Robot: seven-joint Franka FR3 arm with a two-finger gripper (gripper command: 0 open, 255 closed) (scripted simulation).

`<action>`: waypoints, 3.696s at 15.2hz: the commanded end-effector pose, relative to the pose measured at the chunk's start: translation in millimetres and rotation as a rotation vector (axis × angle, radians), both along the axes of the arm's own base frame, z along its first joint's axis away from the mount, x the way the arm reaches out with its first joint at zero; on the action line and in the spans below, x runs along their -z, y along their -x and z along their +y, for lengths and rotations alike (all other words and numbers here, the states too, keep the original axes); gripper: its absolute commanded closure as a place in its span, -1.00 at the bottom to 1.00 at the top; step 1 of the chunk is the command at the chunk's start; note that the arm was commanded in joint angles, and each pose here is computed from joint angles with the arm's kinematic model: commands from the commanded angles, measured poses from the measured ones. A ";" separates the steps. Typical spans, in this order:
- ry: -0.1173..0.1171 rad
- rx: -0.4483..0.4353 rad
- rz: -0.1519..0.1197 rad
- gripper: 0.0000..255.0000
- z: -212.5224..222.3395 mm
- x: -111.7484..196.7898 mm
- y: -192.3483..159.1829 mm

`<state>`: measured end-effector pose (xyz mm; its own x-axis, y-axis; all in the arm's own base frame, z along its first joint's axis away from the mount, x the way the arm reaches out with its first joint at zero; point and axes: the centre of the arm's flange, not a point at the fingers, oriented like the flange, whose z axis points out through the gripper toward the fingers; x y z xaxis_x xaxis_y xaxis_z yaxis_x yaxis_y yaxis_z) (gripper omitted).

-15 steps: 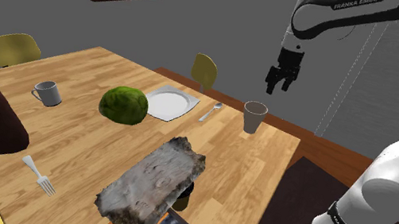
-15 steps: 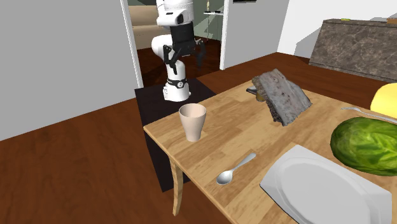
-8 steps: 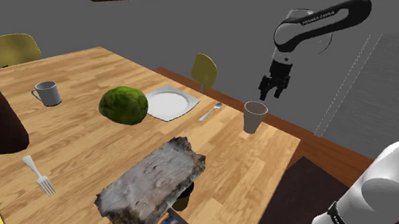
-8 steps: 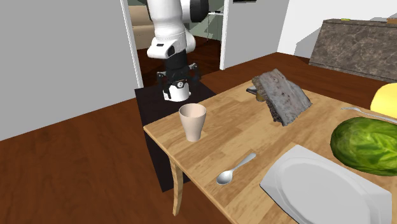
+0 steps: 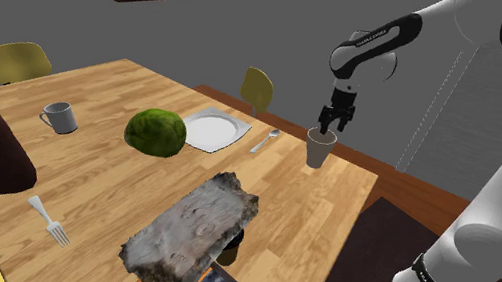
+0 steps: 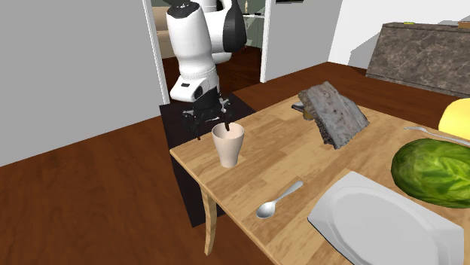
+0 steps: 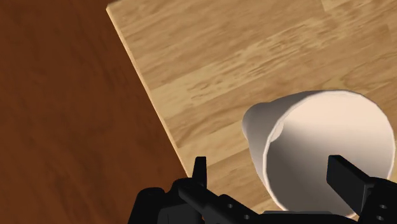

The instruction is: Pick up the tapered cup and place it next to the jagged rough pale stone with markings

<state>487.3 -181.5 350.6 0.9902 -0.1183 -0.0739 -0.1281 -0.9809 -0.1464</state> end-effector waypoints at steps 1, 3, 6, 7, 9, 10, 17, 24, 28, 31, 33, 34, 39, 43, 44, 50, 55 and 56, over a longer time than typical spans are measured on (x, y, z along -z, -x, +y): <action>0.000 0.000 0.000 -1.00 1.6 11.2 0.9; 0.000 0.000 0.000 -1.00 3.7 24.6 1.7; 0.000 0.000 0.000 -1.00 3.7 24.6 1.7; 0.000 0.000 0.000 -1.00 3.7 24.6 1.7; 0.000 0.000 0.000 -1.00 3.7 24.6 1.7; 0.000 0.000 0.000 -1.00 3.7 24.6 1.7; 0.000 0.000 0.000 1.00 3.7 24.5 1.8; 0.000 0.000 0.000 1.00 3.7 8.8 1.7; 0.000 0.000 0.000 1.00 3.7 -12.4 1.7; 0.000 0.000 0.000 1.00 3.7 -28.2 1.7; 0.000 0.000 0.000 1.00 3.7 -38.8 1.7; 0.000 0.000 0.000 1.00 3.7 -44.0 1.7; 0.000 0.000 0.000 1.00 3.7 -70.4 1.7; 0.000 0.000 0.000 1.00 3.7 -91.6 1.7; 0.000 0.000 0.000 1.00 3.7 -96.8 1.7; 0.000 0.000 0.000 1.00 3.7 -128.5 1.7; 0.000 0.000 0.000 1.00 3.7 -154.9 1.7; 0.000 0.000 0.000 1.00 3.7 -160.2 1.7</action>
<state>485.5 -178.3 504.8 0.9902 -0.1185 -0.0735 -0.1282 -0.9809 -0.1464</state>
